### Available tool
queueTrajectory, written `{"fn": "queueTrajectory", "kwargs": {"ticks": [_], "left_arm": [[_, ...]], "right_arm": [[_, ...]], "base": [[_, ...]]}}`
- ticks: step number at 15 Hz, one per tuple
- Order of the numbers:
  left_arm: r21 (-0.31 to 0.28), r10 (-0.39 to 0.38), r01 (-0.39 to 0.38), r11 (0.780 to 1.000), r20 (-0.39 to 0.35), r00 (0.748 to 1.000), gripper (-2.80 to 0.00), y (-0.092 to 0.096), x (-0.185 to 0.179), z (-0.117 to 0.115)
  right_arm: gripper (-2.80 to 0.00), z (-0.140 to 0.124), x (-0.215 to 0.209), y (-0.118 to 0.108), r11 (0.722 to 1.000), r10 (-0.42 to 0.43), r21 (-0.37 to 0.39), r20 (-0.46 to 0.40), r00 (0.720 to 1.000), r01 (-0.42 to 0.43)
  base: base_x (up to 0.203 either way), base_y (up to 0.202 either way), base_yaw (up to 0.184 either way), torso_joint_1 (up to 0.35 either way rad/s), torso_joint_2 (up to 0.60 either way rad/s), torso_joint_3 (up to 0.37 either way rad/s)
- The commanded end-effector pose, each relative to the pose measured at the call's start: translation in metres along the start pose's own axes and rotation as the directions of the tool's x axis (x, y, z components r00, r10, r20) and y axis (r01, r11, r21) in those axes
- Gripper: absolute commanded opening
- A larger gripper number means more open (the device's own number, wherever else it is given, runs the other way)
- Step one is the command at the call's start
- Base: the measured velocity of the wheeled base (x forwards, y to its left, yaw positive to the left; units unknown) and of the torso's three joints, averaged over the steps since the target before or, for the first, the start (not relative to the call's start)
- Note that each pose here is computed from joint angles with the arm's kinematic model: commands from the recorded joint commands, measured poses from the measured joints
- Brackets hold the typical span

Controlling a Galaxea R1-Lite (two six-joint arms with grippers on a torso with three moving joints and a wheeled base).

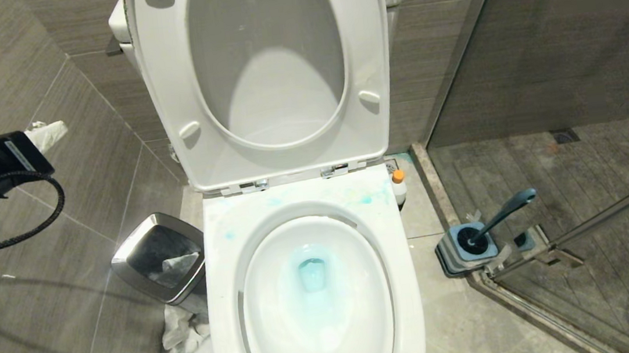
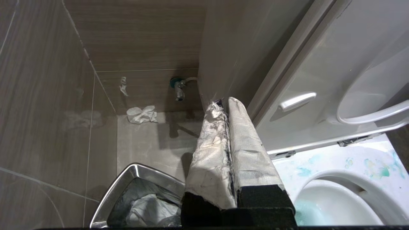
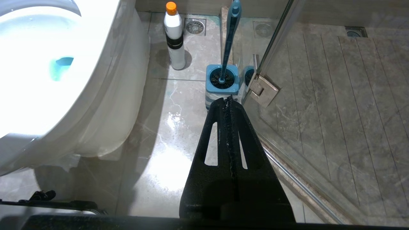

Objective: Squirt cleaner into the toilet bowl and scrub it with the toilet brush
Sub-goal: Flush the toilet

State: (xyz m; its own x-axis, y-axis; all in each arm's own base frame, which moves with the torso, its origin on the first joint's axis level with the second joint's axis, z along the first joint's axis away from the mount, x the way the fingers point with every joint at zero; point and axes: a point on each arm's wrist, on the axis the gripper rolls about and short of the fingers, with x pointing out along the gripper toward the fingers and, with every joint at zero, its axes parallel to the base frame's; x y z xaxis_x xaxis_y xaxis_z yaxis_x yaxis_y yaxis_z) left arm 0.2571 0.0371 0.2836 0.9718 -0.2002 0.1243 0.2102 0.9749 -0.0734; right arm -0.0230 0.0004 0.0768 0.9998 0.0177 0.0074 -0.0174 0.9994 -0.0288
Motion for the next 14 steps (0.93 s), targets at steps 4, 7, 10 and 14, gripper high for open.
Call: {"fn": "queueTrajectory", "kwargs": {"ticks": [4, 7, 10, 14], "left_arm": [[0.013, -0.013, 0.012, 1.0, 0.015, 1.0, -2.8, 0.003, 0.015, -0.001], [0.048, 0.009, -0.014, 0.999, 0.112, 0.994, -2.8, 0.011, 0.038, 0.007], [0.055, 0.032, -0.041, 0.998, 0.165, 0.986, -2.8, 0.013, 0.045, 0.018], [0.052, 0.038, -0.05, 0.997, 0.212, 0.977, -2.8, 0.009, 0.055, 0.029]], "right_arm": [[-2.8, 0.0, 0.0, 0.0, 1.0, 0.001, 0.0, -0.001, 1.0, -0.001], [-2.8, 0.0, 0.0, 0.0, 1.0, 0.001, 0.0, -0.001, 1.0, -0.001], [-2.8, 0.0, 0.0, 0.0, 1.0, 0.001, 0.0, -0.001, 1.0, -0.001], [-2.8, 0.0, 0.0, 0.0, 1.0, 0.001, 0.0, -0.001, 1.0, -0.001]], "base": [[0.0, 0.0, 0.0, 0.0, 0.0, 0.0], [0.0, 0.0, 0.0, 0.0, 0.0, 0.0], [0.0, 0.0, 0.0, 0.0, 0.0, 0.0], [0.0, 0.0, 0.0, 0.0, 0.0, 0.0]]}}
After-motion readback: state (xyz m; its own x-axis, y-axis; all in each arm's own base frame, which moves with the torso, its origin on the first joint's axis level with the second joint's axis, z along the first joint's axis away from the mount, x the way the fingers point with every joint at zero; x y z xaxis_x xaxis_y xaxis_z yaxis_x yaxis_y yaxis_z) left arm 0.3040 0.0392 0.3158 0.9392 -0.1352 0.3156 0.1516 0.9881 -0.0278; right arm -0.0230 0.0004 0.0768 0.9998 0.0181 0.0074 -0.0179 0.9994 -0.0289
